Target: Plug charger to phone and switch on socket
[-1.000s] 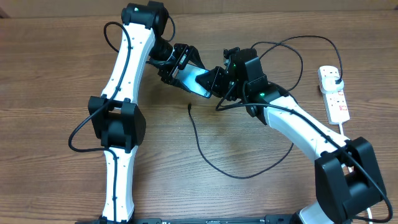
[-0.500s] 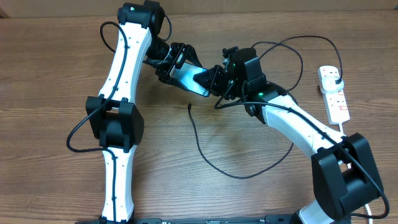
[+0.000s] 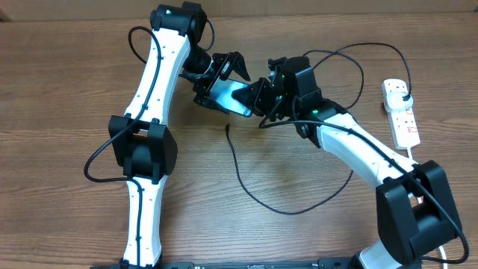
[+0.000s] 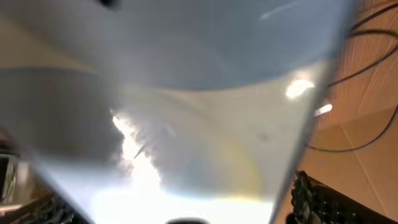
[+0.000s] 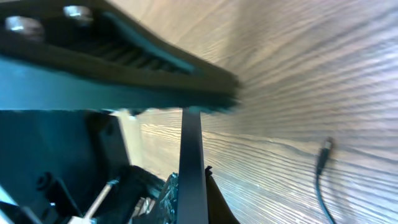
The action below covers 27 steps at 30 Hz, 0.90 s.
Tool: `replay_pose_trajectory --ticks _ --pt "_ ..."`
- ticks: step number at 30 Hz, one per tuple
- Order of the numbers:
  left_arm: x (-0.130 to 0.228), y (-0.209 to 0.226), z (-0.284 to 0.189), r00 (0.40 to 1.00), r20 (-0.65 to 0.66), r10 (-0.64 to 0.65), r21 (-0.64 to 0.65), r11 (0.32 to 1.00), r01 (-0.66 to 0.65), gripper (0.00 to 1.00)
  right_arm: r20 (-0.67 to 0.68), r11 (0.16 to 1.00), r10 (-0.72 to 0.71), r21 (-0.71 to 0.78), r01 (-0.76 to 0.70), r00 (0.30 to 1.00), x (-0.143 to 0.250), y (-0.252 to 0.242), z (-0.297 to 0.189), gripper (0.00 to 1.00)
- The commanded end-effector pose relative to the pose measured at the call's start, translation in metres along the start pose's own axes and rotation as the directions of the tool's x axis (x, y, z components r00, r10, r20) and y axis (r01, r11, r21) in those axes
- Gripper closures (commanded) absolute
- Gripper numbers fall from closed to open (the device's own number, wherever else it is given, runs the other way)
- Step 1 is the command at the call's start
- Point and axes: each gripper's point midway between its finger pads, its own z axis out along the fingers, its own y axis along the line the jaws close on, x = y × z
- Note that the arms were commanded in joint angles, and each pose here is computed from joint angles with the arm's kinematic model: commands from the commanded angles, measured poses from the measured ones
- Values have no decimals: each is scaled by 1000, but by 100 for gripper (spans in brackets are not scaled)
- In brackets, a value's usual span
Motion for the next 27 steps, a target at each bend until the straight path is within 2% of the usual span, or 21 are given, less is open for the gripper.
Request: replay_pose_trajectory --ticks 1,3,6,8,10,12,14,17,19,22,27 --pt "-15 -4 -3 994 76 79 7 997 -80 0 41 1000 15 -2 -15 999 -19 6 -18 96" --pt "-24 -11 -7 971 111 212 19 976 -216 0 62 998 54 33 -56 997 -30 -9 -27 96" --pt "-41 -35 -19 860 197 471 65 869 -491 0 92 992 101 68 -108 991 -50 -32 -44 96" --pt "-44 -44 -25 817 215 535 102 819 -564 0 88 990 119 59 -124 989 -55 -36 -52 96" --pt "-38 -58 -38 701 228 676 181 678 -713 0 75 993 115 33 -117 991 -61 -37 -61 96" --pt "-41 -63 -49 683 245 688 228 644 -730 5 71 994 108 15 -109 992 -63 -34 -67 96" --pt "-47 -68 -67 678 272 683 286 615 -735 12 83 999 40 -5 -39 996 -63 -21 -77 96" --pt "-50 -67 -91 663 319 677 295 594 -748 2 141 998 -51 -23 55 989 -65 4 -99 96" --pt "-33 -70 -118 578 401 711 259 517 -816 0 173 995 -79 -42 87 982 -64 21 -113 96" --pt "-12 -68 -139 500 466 730 191 468 -863 0 187 993 -92 -59 105 978 -60 34 -125 96" --pt "34 -55 -161 425 492 760 162 399 -902 0 222 994 -77 -62 93 972 -60 43 -137 96"
